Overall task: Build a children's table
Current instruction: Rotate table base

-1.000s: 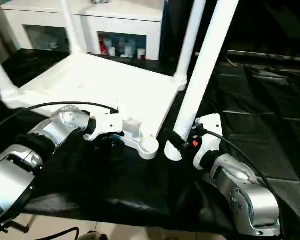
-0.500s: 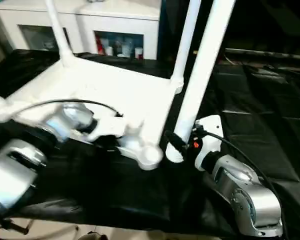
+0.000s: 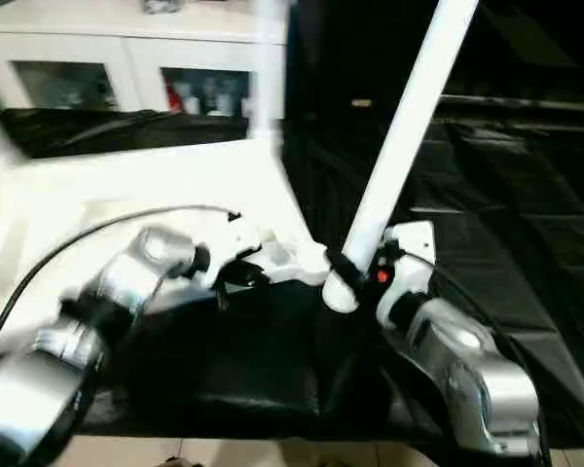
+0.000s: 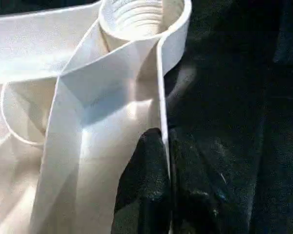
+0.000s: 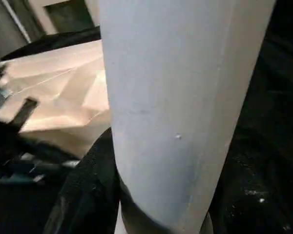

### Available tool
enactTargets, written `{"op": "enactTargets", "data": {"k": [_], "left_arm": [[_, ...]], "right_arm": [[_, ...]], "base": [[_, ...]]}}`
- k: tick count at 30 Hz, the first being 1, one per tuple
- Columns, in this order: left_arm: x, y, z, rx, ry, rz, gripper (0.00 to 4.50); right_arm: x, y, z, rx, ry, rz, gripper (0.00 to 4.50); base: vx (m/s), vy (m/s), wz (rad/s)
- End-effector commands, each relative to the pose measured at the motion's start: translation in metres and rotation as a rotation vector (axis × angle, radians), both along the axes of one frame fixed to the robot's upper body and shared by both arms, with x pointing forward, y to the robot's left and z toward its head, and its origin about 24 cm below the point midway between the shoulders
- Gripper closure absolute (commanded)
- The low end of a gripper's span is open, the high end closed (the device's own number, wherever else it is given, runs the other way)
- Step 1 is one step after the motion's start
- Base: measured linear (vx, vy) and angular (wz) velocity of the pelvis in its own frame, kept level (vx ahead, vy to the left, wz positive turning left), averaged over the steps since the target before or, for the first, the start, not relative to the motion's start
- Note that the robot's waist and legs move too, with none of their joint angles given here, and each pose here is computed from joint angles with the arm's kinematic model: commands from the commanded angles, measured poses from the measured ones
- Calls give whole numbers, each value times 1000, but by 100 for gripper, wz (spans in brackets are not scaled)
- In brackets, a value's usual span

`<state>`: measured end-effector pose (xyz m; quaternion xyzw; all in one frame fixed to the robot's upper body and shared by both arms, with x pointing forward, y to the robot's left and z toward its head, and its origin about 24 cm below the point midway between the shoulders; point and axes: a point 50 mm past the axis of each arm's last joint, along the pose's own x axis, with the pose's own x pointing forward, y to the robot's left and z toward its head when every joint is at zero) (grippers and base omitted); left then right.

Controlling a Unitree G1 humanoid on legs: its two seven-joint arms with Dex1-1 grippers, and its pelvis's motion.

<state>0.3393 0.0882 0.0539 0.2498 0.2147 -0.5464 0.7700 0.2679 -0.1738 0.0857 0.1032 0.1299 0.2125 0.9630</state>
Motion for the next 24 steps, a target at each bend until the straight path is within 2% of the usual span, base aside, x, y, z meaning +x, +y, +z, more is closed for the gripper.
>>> {"op": "enactTargets", "data": {"k": [1, 3, 6, 9, 11, 12, 14, 18, 24], "left_arm": [[-5, -2, -4, 7, -23, -30, 450], [-7, -4, -2, -15, -39, -33, 450], [-13, -2, -1, -16, -62, 4, 450], [-23, -1, 0, -35, -110, -53, 450], [-26, 0, 0, -54, -118, -78, 450], [-27, 2, 0, -65, -103, -58, 392], [-27, 3, 1, -71, -94, -53, 392], [-31, 0, 4, -62, -71, -78, 346], [-25, -2, 9, -34, -91, -102, 344]], "right_arm": [[5, -2, 7, 2, -42, -25, 259], [8, -3, 8, 3, -45, -30, 259], [13, -3, 14, -33, -102, 0, 259], [17, -6, 20, -50, -163, -33, 259], [17, -7, 20, -62, -157, -30, 259], [17, -8, 20, -80, -158, -12, 260], [17, -9, 21, -86, -166, 6, 260], [17, -12, 19, -81, -178, 24, 260], [17, -12, 20, -77, -186, 34, 260]], "base": [[0, 0, 0], [0, 0, 0], [0, 0, 0], [0, 0, 0], [0, 0, 0], [0, 0, 0], [0, 0, 0], [0, 0, 0], [0, 0, 0]]}}
